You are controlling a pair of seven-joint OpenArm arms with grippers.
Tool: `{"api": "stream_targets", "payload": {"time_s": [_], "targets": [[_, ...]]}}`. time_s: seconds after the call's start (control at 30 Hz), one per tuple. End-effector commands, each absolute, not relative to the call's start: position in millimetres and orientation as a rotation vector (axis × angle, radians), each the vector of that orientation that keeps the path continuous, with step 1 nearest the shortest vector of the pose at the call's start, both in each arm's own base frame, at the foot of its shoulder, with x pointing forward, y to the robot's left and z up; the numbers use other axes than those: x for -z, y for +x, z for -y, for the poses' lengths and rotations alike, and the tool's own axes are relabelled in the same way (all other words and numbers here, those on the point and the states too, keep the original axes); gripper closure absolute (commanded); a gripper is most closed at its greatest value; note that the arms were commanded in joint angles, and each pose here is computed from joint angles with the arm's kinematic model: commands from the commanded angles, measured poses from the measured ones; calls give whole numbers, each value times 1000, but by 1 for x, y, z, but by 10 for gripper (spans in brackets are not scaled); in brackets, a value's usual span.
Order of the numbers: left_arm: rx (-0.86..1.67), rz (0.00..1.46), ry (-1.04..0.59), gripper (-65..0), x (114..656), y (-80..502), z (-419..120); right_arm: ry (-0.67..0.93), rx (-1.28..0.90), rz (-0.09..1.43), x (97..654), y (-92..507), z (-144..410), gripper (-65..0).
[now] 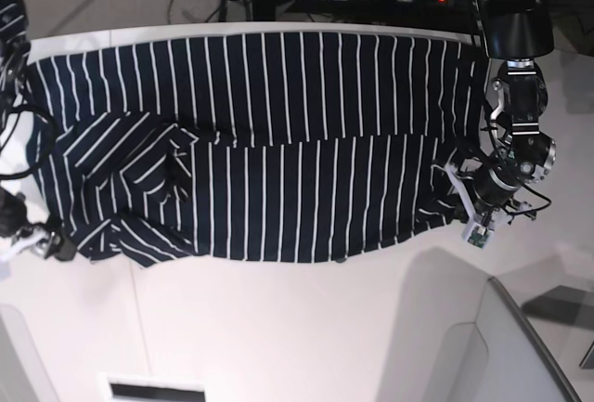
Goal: Layout the t-shirt on the table in an organized manner, then fold the t-shirt properly
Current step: 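Grasp the shirt's opposite side edge with the right gripper and pull outward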
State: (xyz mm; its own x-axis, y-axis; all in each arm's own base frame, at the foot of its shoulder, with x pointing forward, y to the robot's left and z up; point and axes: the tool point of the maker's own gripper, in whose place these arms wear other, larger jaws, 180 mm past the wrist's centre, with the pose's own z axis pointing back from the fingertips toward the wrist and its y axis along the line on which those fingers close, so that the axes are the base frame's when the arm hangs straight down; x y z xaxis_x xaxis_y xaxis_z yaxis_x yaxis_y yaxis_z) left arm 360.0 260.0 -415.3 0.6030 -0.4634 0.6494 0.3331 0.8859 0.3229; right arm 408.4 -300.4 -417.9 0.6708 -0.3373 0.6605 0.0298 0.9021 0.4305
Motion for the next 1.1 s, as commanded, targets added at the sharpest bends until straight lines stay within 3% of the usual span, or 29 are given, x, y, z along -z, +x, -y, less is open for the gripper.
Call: {"api": "stream_targets", "payload": {"time_s": [0.0, 0.3, 0.67, 0.73, 0.93, 1.07], "targets": [[468, 851, 194, 0, 399, 371, -264, 401, 215, 897, 396, 427, 311, -462], [461, 846, 197, 0, 400, 370, -268, 194, 377, 910, 445, 406, 340, -465], [468, 841, 204, 0, 400, 371, -269, 199, 372, 857, 464, 390, 330, -455], [466, 841, 205, 0, 400, 371, -269, 209, 368, 831, 468, 388, 325, -390], [466, 838, 204, 0, 401, 370, -269, 215, 367, 824, 470, 388, 322, -117], [466, 838, 204, 0, 401, 370, -269, 217, 365, 835, 467, 390, 323, 0]]}}
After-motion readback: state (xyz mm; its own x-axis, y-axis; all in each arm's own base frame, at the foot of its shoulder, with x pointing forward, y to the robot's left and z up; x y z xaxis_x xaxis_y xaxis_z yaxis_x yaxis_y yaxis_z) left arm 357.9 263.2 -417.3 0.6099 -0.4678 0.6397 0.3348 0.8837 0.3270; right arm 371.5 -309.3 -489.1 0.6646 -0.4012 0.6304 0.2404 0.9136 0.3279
